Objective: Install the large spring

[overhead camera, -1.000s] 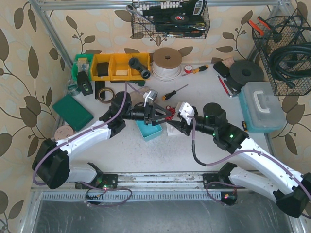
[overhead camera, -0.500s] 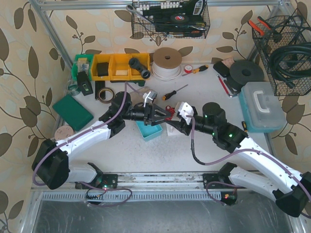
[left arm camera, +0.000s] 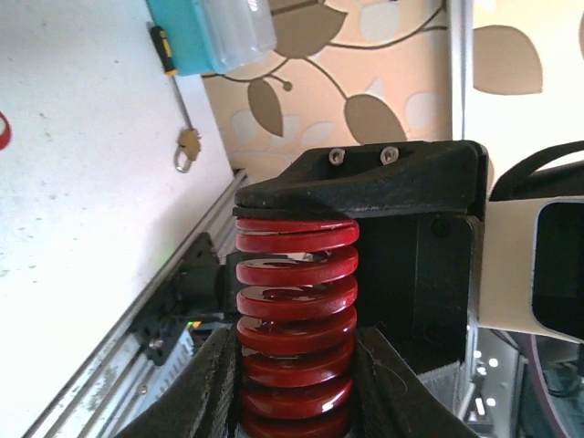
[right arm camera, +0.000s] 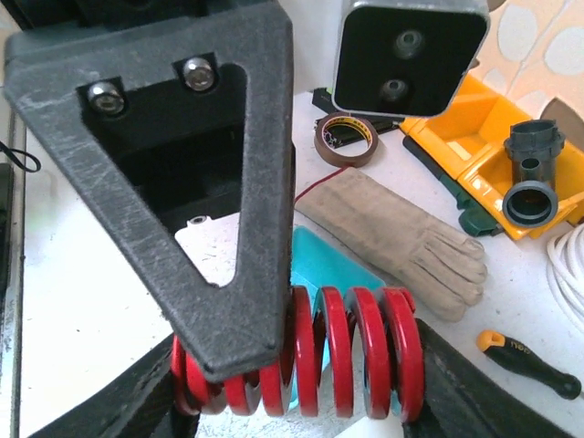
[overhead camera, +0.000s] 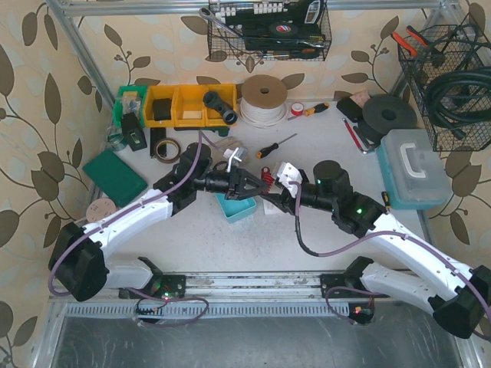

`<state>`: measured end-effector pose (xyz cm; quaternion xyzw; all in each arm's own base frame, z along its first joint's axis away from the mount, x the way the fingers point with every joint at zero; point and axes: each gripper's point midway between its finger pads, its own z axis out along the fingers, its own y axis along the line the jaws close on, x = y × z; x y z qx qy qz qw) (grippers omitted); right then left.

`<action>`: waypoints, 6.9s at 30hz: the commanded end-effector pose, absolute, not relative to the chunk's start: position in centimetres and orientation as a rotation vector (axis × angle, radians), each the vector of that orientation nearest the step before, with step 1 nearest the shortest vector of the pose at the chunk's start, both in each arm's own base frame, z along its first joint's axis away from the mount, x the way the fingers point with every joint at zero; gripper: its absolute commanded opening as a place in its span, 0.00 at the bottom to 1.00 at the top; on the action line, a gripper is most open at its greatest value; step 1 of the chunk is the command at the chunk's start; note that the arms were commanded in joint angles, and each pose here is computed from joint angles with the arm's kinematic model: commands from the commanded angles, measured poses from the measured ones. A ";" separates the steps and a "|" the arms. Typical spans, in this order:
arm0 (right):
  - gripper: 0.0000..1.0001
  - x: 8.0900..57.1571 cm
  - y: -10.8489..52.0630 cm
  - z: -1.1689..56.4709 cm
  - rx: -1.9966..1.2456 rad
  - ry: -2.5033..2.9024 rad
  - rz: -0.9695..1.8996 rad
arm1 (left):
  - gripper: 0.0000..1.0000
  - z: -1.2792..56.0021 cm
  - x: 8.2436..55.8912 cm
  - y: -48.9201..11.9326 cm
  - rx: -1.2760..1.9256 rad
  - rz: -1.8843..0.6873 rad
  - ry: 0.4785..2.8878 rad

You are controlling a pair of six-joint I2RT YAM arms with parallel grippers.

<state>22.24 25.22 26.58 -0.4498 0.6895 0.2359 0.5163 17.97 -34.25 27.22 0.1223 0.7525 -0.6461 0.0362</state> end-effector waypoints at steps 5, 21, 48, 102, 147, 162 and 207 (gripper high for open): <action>0.67 23.0 24.9 27.4 -1.027 1.682 0.549 | 0.00 28.3 18.0 -32.4 0.561 -1.605 2.313; 0.85 25.4 21.5 29.9 -0.529 1.946 0.818 | 0.00 23.5 19.3 -28.1 0.841 -0.867 2.254; 0.79 24.2 26.6 21.8 -0.101 2.612 1.714 | 0.00 23.2 17.5 -30.5 1.018 -0.662 2.101; 0.44 22.2 30.1 22.0 -0.406 2.664 1.786 | 0.00 22.2 17.4 -30.1 1.028 -0.639 2.119; 0.00 27.6 20.3 17.7 -0.573 2.638 0.187 | 0.94 20.3 19.4 -16.5 0.178 -0.494 2.105; 0.00 28.2 23.0 13.5 -0.594 2.623 0.142 | 0.98 17.8 19.2 -15.8 -0.002 -0.546 2.172; 0.00 25.6 21.8 9.9 -0.586 2.677 0.074 | 0.99 16.7 19.9 -15.7 -0.030 -0.547 2.206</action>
